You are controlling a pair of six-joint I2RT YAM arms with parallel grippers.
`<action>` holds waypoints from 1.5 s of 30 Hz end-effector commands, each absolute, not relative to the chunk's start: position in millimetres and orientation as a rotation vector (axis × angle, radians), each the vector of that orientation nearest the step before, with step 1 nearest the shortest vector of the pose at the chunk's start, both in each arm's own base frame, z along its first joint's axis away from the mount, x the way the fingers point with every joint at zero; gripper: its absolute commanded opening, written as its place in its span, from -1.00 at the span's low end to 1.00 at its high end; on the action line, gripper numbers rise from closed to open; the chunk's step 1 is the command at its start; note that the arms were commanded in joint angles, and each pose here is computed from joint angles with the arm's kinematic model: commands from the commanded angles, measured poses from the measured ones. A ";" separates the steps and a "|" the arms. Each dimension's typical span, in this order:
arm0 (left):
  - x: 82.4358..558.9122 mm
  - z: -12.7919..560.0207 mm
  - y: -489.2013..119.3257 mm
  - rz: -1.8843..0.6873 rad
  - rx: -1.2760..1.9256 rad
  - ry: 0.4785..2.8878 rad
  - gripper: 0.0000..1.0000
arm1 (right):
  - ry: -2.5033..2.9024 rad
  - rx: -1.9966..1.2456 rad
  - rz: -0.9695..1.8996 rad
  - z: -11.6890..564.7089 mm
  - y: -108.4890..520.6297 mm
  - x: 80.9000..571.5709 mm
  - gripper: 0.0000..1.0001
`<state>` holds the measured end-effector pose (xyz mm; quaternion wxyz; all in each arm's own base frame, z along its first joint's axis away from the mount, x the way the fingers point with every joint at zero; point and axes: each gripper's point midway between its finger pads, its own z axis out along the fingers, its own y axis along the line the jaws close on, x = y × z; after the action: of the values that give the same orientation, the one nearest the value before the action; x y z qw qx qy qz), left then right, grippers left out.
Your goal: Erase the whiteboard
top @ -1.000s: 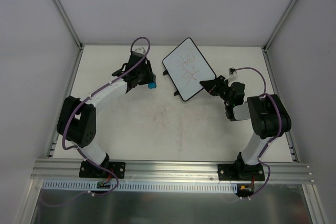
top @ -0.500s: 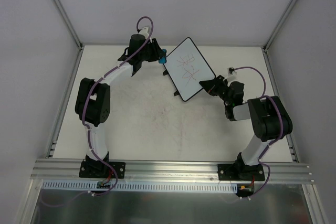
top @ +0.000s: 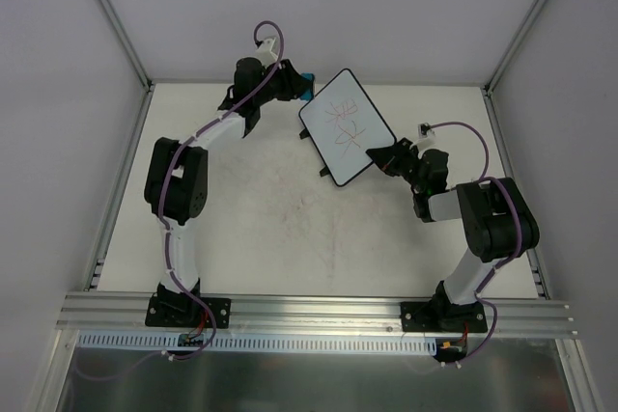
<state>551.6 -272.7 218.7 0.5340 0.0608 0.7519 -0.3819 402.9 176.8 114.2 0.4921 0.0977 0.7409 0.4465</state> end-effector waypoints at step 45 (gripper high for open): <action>596.9 182.9 -365.5 -0.880 0.473 1.766 -1.00 | 1.742 0.166 1.108 139.5 187.5 410.1 -1.00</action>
<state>595.2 -358.2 172.9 0.5155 0.1801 0.7466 -0.3801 404.2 178.6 115.2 0.4891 0.0967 0.7429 0.4467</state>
